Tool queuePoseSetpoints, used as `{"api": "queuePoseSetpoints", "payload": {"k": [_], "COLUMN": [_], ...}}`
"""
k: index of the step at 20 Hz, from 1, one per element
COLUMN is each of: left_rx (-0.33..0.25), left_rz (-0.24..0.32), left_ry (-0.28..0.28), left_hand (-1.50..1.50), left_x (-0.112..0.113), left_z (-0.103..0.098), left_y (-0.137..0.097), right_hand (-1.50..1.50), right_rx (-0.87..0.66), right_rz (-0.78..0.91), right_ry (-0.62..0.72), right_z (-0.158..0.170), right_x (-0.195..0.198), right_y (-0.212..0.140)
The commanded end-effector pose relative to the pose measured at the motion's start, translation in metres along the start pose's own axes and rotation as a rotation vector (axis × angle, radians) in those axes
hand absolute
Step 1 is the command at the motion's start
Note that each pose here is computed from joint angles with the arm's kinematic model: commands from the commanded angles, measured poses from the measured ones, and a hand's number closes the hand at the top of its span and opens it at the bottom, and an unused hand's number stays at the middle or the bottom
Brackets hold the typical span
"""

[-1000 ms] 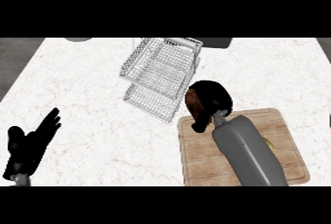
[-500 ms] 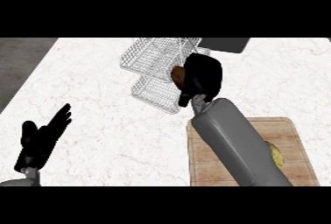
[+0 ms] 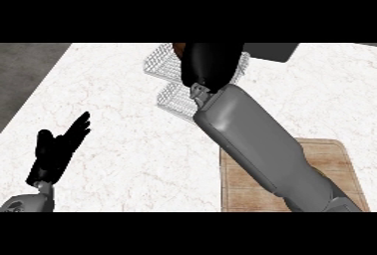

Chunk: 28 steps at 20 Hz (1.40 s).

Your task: Pick the sweet potato from the cutting board and place it in the tiered basket

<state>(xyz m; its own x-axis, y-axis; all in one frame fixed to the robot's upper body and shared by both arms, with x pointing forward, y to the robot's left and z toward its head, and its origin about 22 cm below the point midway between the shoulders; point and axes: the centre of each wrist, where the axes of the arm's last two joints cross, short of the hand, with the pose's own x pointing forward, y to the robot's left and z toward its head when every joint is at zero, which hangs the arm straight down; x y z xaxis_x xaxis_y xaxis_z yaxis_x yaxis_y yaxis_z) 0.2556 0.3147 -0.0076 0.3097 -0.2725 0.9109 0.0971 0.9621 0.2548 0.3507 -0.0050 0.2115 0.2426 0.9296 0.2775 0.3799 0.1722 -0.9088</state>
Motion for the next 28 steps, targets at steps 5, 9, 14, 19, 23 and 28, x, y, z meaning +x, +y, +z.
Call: {"api": "queuePoseSetpoints", "payload": {"k": [5, 9, 14, 19, 23, 28], "left_rx": [-0.011, -0.005, 0.018, 0.038, 0.044, 0.053], "left_rz": [-0.010, -0.008, -0.001, 0.012, 0.015, 0.015], "left_ry": [-0.021, -0.020, -0.024, -0.022, -0.027, -0.019], "left_hand": [0.00, 0.00, 0.00, 0.00, 0.00, 0.00], "left_x": [0.008, 0.011, 0.012, 0.014, 0.011, 0.014], "left_z": [-0.007, -0.012, -0.013, -0.014, -0.014, -0.017], "left_y": [-0.003, -0.004, 0.005, 0.004, 0.004, 0.009], "right_hand": [1.50, 1.50, 1.50, 1.50, 1.50, 1.50], "right_rx": [-0.182, -0.203, -0.231, -0.260, -0.255, -0.270], "right_rz": [-0.115, -0.083, -0.050, -0.285, -0.326, -0.338], "right_ry": [0.222, 0.247, 0.265, 0.244, 0.252, 0.237], "right_z": [-0.005, -0.013, -0.028, -0.042, -0.052, -0.063], "right_x": [0.044, 0.049, 0.057, 0.052, 0.048, 0.050], "right_y": [-0.042, -0.035, -0.035, -0.045, -0.039, -0.036]}}
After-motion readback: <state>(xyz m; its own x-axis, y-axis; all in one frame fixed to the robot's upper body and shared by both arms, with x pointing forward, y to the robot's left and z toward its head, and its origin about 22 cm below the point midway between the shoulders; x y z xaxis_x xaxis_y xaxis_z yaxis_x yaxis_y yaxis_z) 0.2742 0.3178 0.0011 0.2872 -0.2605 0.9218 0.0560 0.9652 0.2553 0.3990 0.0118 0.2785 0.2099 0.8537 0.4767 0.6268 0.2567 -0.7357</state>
